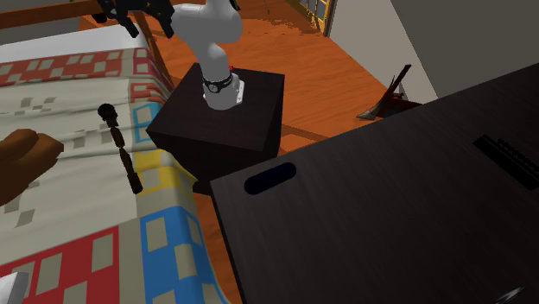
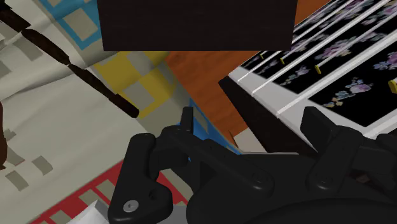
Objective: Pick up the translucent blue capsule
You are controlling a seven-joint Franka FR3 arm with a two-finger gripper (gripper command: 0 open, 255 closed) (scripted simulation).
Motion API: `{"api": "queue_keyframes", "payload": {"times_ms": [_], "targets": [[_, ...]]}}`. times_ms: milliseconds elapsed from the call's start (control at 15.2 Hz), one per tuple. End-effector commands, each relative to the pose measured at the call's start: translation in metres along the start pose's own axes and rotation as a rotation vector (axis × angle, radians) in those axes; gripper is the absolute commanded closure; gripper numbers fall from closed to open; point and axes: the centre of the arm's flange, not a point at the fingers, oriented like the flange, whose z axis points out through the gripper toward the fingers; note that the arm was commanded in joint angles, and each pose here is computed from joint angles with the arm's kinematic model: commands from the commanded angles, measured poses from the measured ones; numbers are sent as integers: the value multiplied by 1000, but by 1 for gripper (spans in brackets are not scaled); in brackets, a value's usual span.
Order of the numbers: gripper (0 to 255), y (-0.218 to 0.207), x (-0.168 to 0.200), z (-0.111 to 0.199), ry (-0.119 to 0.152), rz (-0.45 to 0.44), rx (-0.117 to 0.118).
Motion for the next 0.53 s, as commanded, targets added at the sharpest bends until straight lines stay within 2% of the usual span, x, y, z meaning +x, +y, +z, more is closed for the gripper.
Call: {"api": "queue_keyframes", "payload": {"times_ms": [0,462], "targets": [[0,0,0,0,0,0,0],[0,-81,17,29,53,188,23]]}}
